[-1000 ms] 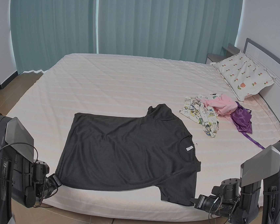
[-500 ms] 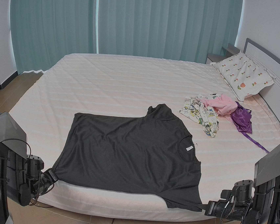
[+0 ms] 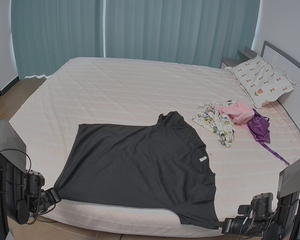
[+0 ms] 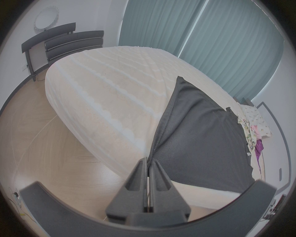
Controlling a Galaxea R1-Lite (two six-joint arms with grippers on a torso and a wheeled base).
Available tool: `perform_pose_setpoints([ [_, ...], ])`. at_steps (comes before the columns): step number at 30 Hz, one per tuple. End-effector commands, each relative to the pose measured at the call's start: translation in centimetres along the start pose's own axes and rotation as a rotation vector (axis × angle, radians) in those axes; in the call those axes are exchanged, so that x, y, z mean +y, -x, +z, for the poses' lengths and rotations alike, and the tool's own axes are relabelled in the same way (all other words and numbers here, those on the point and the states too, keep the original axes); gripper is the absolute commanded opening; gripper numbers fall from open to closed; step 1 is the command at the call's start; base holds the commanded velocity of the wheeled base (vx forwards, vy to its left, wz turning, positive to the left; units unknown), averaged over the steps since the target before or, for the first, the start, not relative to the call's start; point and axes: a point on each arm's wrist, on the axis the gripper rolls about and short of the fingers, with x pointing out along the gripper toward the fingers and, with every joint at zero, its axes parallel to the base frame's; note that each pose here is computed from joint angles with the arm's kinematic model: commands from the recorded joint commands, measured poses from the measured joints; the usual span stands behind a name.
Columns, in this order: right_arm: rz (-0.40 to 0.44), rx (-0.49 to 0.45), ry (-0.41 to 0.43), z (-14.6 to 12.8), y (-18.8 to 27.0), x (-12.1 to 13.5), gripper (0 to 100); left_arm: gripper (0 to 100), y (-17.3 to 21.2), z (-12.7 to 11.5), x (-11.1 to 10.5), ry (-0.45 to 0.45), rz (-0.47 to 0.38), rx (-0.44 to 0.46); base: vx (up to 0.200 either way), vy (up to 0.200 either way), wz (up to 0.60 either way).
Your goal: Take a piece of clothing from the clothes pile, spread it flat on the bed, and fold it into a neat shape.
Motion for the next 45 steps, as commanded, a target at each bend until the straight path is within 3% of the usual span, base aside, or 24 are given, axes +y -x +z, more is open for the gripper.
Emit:
perform_pose_setpoints([
  [1,-0.007,-0.001,-0.001,-0.1,0.6,-0.1,0,0,0.4,-0.2,0.2,-0.013,0.003,0.005,0.0,0.0,0.0],
  [19,-0.042,0.022,0.048,0.1,2.0,-0.4,0,0,0.9,-1.0,0.8,-0.088,0.055,0.046,0.0,0.0,0.0],
  [25,-0.067,0.034,0.063,0.1,2.3,-1.0,0,0,1.3,-1.9,1.4,-0.141,0.114,0.151,0.0,0.0,0.0],
  [38,-0.082,0.087,0.097,-0.4,3.0,-1.0,0,0,3.6,-2.7,0.9,-0.214,0.154,0.284,0.0,0.0,0.0],
  [45,-0.08,0.048,0.1,0.4,2.8,-1.0,0,0,3.7,-2.3,0.5,-0.206,0.127,0.249,0.0,0.0,0.0],
])
